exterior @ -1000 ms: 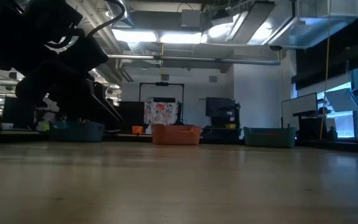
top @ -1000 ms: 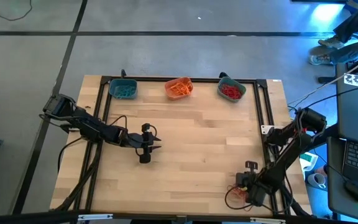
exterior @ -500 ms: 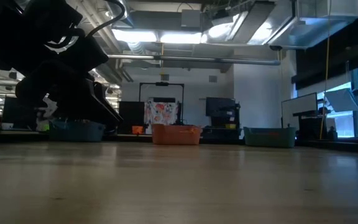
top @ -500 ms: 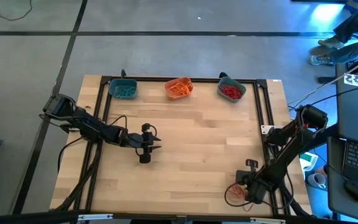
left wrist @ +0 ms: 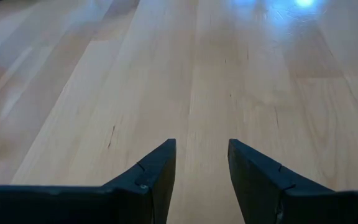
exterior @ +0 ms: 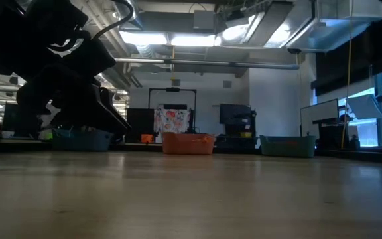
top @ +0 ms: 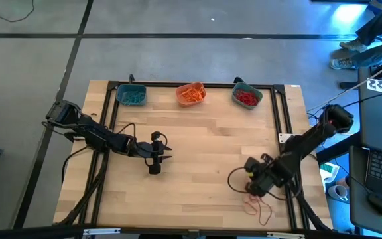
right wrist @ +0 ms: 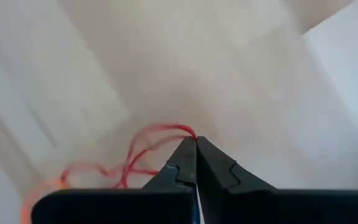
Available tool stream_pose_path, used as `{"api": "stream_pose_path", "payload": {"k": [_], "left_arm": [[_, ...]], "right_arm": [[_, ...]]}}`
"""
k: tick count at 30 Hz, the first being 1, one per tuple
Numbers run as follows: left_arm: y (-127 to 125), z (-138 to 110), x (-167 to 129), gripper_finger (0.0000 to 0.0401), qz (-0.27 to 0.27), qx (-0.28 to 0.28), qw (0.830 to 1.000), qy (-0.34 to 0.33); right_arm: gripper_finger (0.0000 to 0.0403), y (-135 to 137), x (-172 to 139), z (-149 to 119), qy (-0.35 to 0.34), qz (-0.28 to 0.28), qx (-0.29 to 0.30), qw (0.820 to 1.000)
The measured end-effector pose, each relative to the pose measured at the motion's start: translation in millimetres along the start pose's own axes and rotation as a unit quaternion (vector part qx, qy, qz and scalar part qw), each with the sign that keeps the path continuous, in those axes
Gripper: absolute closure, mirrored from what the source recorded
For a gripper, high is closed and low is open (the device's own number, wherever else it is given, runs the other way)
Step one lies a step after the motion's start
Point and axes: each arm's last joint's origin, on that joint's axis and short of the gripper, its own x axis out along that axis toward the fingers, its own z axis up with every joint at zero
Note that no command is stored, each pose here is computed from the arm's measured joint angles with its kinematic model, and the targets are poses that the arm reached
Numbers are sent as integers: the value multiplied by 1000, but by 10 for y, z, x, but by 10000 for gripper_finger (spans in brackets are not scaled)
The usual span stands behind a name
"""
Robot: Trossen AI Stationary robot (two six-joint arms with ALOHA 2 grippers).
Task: Sort rubber bands into baskets
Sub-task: Put the red rubber band into the green bin
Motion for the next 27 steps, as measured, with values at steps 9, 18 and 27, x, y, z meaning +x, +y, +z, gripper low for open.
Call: {"api": "stream_pose_path", "payload": {"k": [9,18,27], "left_arm": [[-5,-1,0,257,-8,0,1000,1],[-5,-1,0,257,-9,5,1000,1],[-8,28,-1,258,-10,15,1000,-13]], "right_arm": [[398,-207,-39,266,-131,-87,21,987],[398,-316,27,500,-189,-153,0,970],[398,-461,75,719,-185,-208,-40,960]]}}
